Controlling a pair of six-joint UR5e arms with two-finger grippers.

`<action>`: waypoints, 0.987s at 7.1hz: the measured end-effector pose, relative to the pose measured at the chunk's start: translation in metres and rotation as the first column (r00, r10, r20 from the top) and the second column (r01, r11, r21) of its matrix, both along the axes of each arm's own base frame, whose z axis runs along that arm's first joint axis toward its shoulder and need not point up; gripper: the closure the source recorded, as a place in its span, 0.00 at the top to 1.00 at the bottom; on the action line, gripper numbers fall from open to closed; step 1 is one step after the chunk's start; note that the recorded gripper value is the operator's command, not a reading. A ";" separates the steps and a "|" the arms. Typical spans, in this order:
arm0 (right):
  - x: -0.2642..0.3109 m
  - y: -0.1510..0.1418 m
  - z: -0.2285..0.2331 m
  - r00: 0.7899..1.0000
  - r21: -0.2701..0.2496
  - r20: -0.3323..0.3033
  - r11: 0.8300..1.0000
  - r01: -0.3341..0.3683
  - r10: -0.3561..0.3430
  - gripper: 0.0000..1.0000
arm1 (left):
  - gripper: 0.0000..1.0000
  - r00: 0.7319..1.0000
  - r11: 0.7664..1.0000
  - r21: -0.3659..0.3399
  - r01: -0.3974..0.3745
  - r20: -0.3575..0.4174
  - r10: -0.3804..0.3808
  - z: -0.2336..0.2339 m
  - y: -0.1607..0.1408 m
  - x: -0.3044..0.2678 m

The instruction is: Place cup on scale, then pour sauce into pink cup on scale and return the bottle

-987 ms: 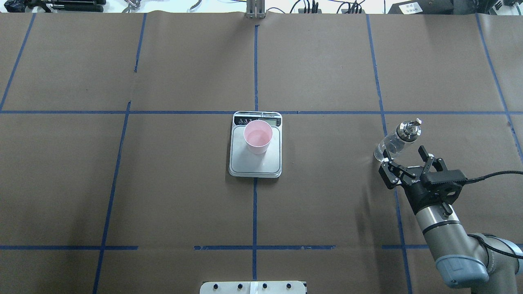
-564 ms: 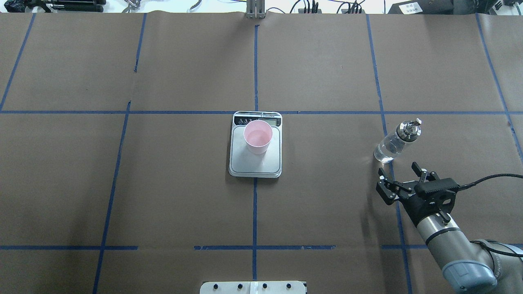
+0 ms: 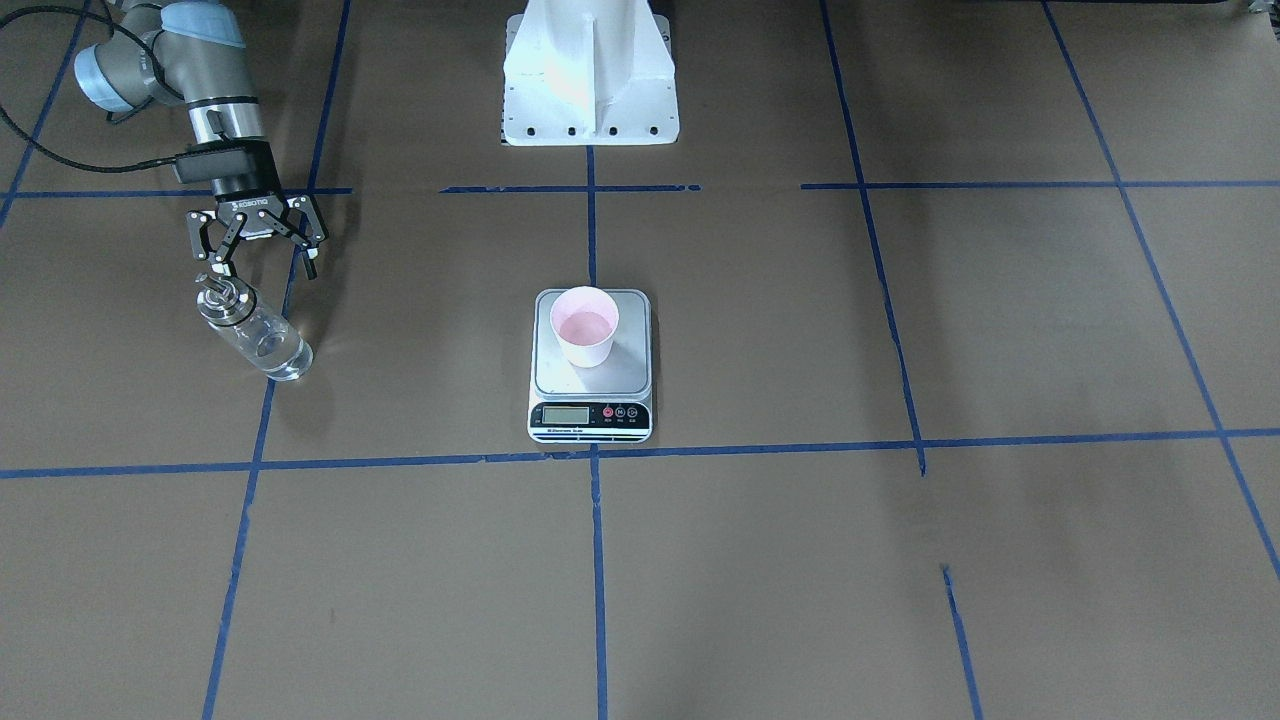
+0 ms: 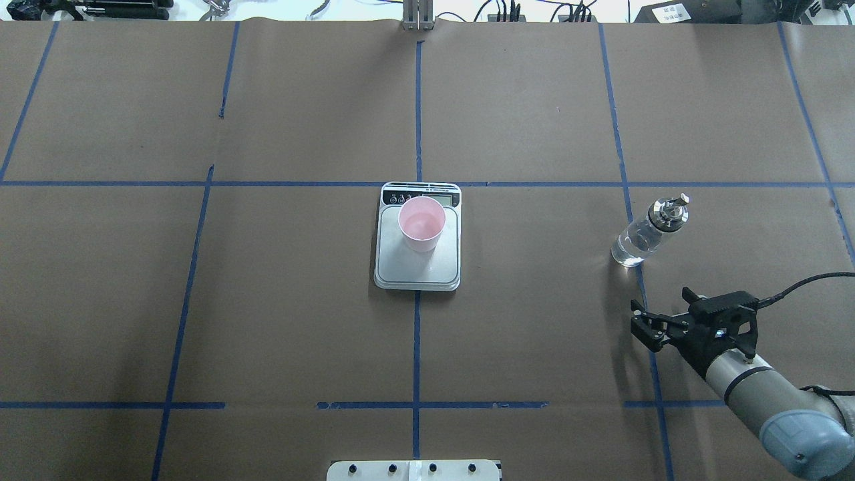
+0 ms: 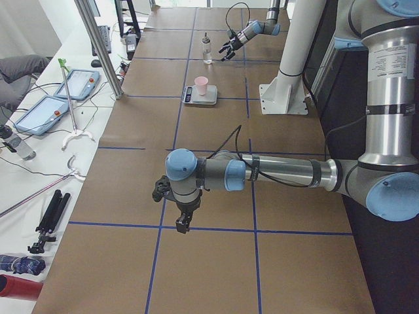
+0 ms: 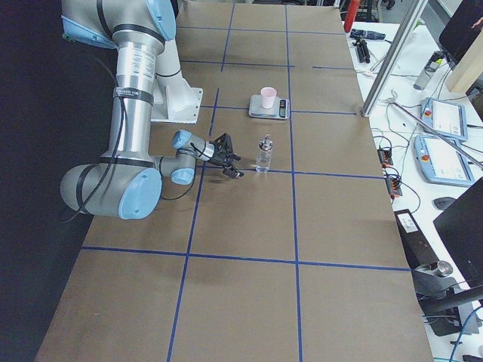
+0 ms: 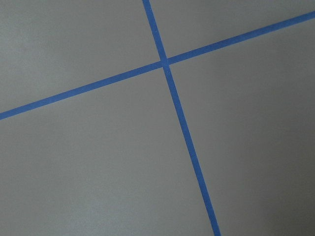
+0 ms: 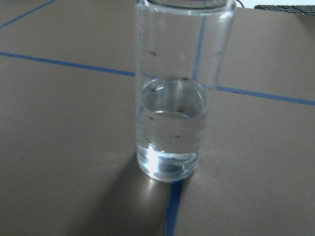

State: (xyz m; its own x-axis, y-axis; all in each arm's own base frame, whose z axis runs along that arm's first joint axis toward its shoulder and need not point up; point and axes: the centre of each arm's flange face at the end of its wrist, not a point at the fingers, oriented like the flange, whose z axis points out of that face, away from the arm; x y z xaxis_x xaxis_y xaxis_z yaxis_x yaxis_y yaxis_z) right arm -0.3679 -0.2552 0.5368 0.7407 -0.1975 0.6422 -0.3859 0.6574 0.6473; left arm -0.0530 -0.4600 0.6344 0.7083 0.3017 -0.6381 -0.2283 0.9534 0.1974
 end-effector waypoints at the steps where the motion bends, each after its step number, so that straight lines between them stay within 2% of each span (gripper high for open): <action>1: 0.024 -0.012 0.003 1.000 -0.041 -0.008 0.999 0.022 -0.022 1.00 | 1.00 1.000 1.000 0.001 0.000 0.000 0.000 -0.001 0.000 0.000; 4: 0.110 -0.075 0.018 0.992 -0.135 -0.064 0.986 0.098 -0.107 1.00 | 1.00 1.000 1.000 0.004 -0.001 -0.002 0.001 -0.002 -0.001 0.000; 6: 0.196 -0.119 0.045 0.975 -0.172 -0.123 0.971 0.165 -0.187 1.00 | 1.00 1.000 1.000 0.006 -0.001 -0.002 0.001 -0.003 -0.001 0.001; 7: 0.249 -0.140 0.066 0.962 -0.194 -0.134 0.959 0.208 -0.236 1.00 | 1.00 1.000 1.000 0.006 -0.001 -0.002 0.001 -0.003 -0.002 0.001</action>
